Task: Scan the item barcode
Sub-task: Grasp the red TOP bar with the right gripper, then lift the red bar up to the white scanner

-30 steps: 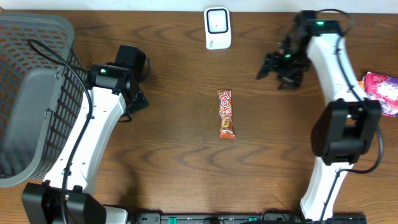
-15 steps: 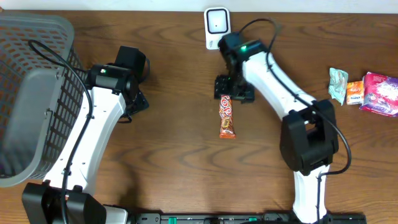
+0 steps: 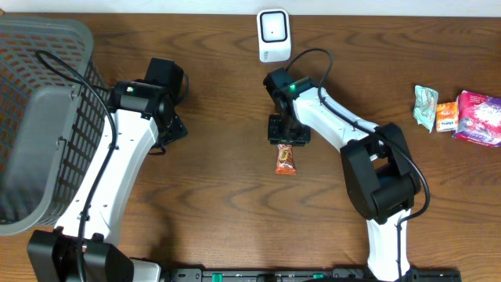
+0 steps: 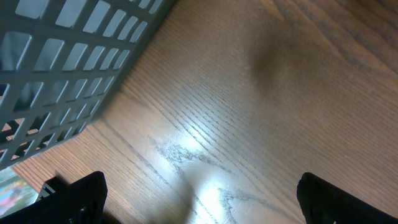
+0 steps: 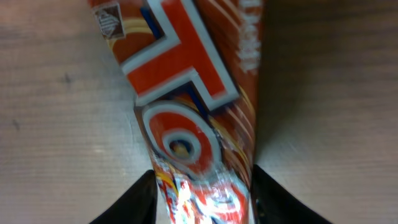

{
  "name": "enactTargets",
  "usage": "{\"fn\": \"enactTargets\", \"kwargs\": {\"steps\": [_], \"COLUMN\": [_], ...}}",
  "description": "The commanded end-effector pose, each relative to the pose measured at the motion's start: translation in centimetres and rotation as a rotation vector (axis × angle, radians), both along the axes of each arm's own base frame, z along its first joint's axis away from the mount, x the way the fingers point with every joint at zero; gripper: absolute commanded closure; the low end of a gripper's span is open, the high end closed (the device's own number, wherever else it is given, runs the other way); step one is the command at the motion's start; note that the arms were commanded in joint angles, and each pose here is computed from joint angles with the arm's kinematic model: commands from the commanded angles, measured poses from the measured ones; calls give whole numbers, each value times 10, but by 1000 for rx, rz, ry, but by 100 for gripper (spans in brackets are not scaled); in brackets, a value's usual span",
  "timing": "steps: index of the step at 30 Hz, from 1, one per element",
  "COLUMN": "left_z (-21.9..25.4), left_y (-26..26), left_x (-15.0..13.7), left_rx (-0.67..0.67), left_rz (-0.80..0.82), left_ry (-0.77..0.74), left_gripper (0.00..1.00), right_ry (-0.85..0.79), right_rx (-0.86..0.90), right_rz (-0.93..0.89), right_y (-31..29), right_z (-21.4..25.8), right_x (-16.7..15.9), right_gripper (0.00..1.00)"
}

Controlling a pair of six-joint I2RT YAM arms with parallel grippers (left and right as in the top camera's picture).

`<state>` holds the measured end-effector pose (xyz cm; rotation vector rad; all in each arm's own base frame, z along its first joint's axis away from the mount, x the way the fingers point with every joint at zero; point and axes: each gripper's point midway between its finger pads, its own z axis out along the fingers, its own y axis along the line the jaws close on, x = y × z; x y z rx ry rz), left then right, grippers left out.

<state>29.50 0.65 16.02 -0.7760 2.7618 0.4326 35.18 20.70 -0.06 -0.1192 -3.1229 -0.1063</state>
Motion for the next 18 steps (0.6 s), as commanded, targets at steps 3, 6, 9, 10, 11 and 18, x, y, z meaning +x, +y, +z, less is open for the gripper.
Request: {"fn": "enactTargets", "kwargs": {"steps": [3, 6, 9, 10, 11, 18], "left_z": [0, 0, 0, 0, 0, 0], "left_y": [1, 1, 1, 1, 1, 1], "left_x": [-1, -1, -1, -1, -1, -1], "left_rx": [3, 3, 3, 3, 3, 3], "left_rz": [14, 14, 14, 14, 14, 14], "left_ry": [-2, -2, -2, -2, -2, -2], "left_gripper": [2, 2, 2, 2, 2, 2], "right_ry": [-22, -32, -38, -42, -47, -187], "right_rx": [3, 8, 12, 14, 17, 83], "right_rz": [3, 3, 3, 3, 1, 6], "right_y": [1, 1, 2, 2, 3, 9], "right_z": [-12, -17, -17, -16, -15, 30], "right_x": [-6, -6, -4, -3, -1, 54], "right_gripper": [63, 80, 99, 99, 99, 99]}}
